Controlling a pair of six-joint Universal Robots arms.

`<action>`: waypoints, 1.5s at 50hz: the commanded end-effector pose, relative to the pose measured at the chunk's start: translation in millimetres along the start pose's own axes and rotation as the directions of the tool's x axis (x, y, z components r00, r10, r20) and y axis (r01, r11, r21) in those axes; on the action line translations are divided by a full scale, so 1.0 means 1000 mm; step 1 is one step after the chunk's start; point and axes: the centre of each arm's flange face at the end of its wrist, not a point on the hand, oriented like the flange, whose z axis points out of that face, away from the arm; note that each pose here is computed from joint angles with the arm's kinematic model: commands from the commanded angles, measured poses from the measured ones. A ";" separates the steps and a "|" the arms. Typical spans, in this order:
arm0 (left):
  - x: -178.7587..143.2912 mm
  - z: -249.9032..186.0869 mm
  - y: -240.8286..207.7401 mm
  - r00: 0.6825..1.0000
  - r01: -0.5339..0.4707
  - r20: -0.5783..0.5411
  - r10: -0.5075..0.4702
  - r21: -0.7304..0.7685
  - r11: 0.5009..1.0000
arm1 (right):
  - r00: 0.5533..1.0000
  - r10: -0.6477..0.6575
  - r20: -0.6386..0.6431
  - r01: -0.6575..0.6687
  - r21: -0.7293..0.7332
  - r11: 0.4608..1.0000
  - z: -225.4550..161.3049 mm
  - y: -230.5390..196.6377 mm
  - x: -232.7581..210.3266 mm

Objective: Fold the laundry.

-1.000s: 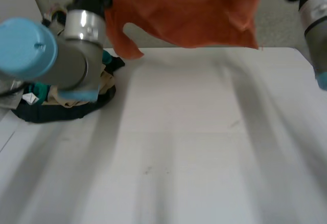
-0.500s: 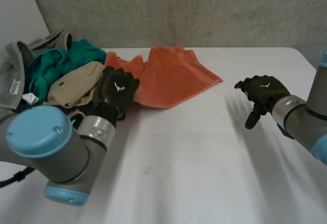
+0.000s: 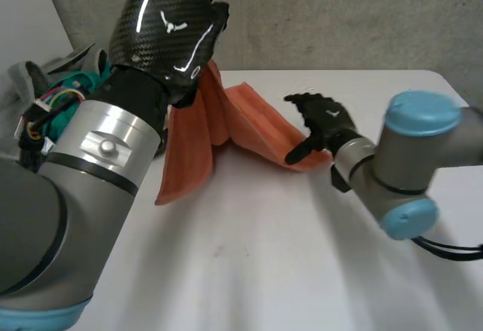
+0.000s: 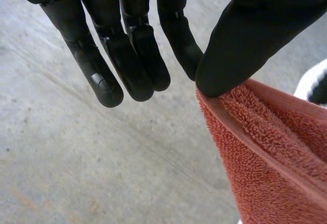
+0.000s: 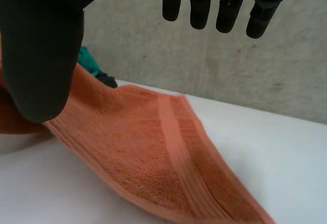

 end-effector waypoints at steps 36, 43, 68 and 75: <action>-0.028 0.010 -0.033 0.997 -0.002 0.074 -0.004 0.084 0.996 | 0.996 0.084 0.024 -0.078 -0.194 0.978 -0.029 0.049 -0.024; -0.030 0.010 -0.037 0.997 -0.001 0.080 -0.007 0.095 0.995 | 0.996 0.092 0.010 -0.088 -0.199 0.976 -0.006 0.068 -0.020; -0.007 -0.025 0.091 0.994 -0.051 -0.110 0.008 -0.394 0.918 | 0.701 -0.699 -0.137 0.685 -0.140 0.715 -0.136 -0.150 0.023; 0.031 -0.026 0.145 0.973 -0.012 -0.205 -0.110 -0.517 0.856 | 0.697 -0.717 0.005 0.683 -0.310 0.661 -0.139 -0.118 0.027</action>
